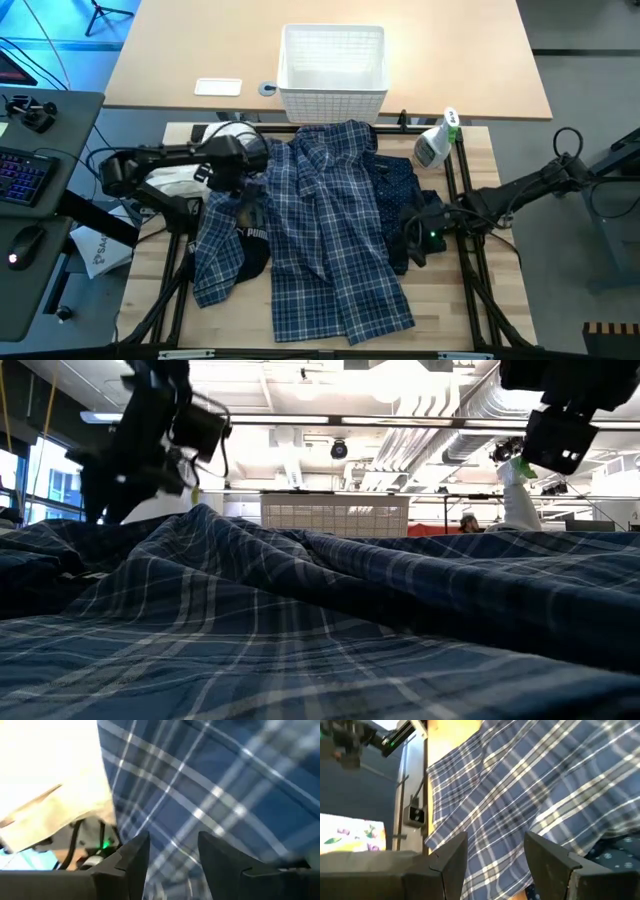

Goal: Fold Laundry from Bin
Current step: Fold the checkered blue polo

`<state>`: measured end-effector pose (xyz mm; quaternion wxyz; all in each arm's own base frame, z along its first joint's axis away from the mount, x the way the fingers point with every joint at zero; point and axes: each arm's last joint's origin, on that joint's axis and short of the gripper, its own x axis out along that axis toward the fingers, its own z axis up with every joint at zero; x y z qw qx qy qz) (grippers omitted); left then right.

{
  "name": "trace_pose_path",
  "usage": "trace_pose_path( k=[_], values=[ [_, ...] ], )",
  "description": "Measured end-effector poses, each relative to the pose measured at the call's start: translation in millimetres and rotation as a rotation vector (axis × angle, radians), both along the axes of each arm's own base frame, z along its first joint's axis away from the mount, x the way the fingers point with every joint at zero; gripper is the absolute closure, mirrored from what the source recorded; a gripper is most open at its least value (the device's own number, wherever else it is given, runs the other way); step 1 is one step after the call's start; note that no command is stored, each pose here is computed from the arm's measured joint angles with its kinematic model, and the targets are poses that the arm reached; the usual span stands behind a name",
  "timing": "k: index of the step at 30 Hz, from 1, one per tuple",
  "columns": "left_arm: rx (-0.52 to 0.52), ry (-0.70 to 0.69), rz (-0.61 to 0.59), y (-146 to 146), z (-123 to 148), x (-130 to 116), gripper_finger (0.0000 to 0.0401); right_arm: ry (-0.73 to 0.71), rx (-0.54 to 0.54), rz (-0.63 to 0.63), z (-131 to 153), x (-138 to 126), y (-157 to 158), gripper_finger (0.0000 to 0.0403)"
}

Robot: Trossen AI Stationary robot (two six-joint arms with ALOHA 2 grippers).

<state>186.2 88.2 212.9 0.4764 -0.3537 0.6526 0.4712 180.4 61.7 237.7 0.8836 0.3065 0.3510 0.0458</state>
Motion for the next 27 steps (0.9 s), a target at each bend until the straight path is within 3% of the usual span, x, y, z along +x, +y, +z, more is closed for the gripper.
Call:
trace_pose_path(
  k=[5,8,10,13,18,23,27],
  values=[
    [-0.021,-0.056,-0.106,-7,-23,1,0.0306,-0.003,-0.008,-0.059,0,3,-9,0.0215],
    [-0.037,-0.076,-0.230,-12,-25,5,0.0374,-0.016,-0.003,-0.097,1,6,-16,0.0215],
    [-0.036,-0.083,-0.306,-14,-22,9,0.0391,-0.054,0.008,-0.126,4,9,-21,0.0215],
    [-0.013,-0.146,-0.432,-18,-6,21,0.0397,-0.137,0.041,-0.202,12,15,-31,0.0215],
    [0.138,-0.445,-0.687,-27,48,59,0.0400,-0.306,0.033,-0.378,26,24,-55,0.0215],
    [0.212,-0.536,-0.710,-31,95,68,0.0398,-0.393,0.038,-0.508,34,26,-78,0.0215],
    [0.185,-0.473,-0.562,-23,105,56,0.0389,-0.396,0.066,-0.568,34,25,-88,0.0215]
  ],
)
